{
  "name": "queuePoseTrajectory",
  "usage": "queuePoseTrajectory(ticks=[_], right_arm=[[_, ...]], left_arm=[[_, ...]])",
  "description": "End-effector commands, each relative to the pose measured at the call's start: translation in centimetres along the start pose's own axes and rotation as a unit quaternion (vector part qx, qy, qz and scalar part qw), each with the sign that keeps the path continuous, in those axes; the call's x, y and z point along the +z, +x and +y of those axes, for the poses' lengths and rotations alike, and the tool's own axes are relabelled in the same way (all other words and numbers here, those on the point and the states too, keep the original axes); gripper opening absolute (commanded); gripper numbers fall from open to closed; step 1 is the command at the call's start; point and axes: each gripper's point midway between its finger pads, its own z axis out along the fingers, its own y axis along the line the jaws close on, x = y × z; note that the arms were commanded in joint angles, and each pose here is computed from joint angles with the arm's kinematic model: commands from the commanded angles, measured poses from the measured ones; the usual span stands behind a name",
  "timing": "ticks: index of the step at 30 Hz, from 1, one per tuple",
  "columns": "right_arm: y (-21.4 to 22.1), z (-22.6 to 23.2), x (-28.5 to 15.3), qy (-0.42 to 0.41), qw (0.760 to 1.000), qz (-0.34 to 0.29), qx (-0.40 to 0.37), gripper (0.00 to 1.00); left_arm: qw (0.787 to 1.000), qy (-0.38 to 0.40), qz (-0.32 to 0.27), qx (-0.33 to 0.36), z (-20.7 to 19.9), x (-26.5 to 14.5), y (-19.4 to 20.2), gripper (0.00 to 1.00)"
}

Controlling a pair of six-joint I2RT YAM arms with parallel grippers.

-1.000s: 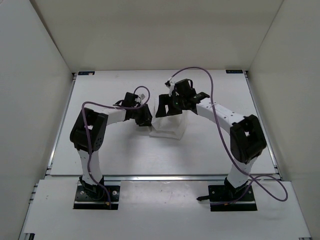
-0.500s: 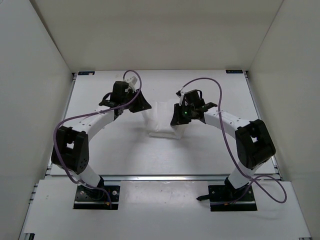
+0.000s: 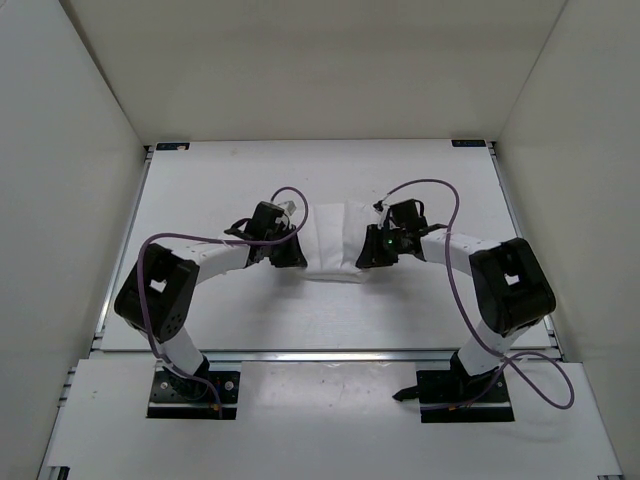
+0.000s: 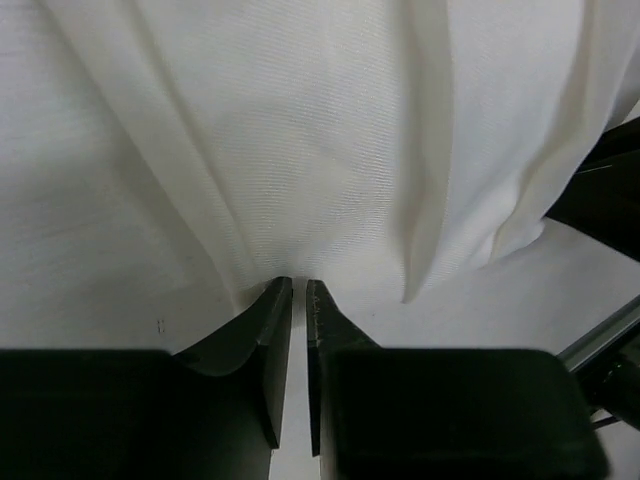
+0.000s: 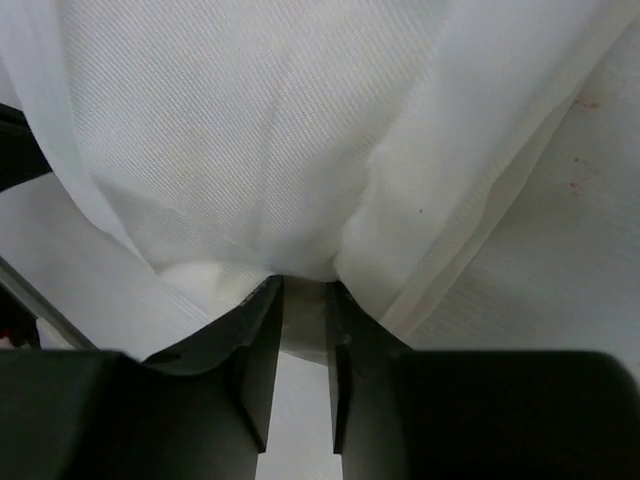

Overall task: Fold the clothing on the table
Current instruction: Fold the skirt

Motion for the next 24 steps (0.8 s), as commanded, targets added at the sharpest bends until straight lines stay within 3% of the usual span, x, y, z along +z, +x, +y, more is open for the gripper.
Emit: queuePoseTrajectory(ticks=[1,4,6,9,13,19,24], right_arm=[[-2.2,1.1,-1.1,-0.032,0.999,-0.035,-0.014,0.24],[-4.9,2.8,-3.5,-0.048,0.996,-0.068,-0.024,0.58],[-7.6,4.5,-5.7,-0.056,0.992,-0.098,-0.049,0.69],[-10.8,5.9,-8.7,-0.031,0.986,-0.140,-0.080,0.79],[-11.7,6.3,-11.6,0.010,0.985,-0.151,-0.088,0.81],[-9.2,1.6,-12.8,0.089,0.984,-0.143,-0.059,0.87],[-5.6,-1.2,-13.6,0.097,0.987,-0.127,-0.028,0.96]], left_arm=[[1.000,-0.016,-0.005,0.026,0.4,-0.3,-0.3,0.24],[0.999,-0.011,-0.019,0.039,-0.7,-1.3,-2.2,0.40],[0.998,-0.010,-0.031,0.051,-1.3,-2.2,-3.6,0.53],[0.996,0.006,-0.061,0.059,-3.0,-4.6,-6.4,0.70],[0.989,-0.021,-0.109,0.093,-3.9,-8.8,-9.3,0.99],[0.980,-0.103,-0.117,0.126,-1.5,-12.5,-9.2,0.99],[0.979,-0.153,-0.069,0.112,2.7,-14.3,-4.5,0.99]])
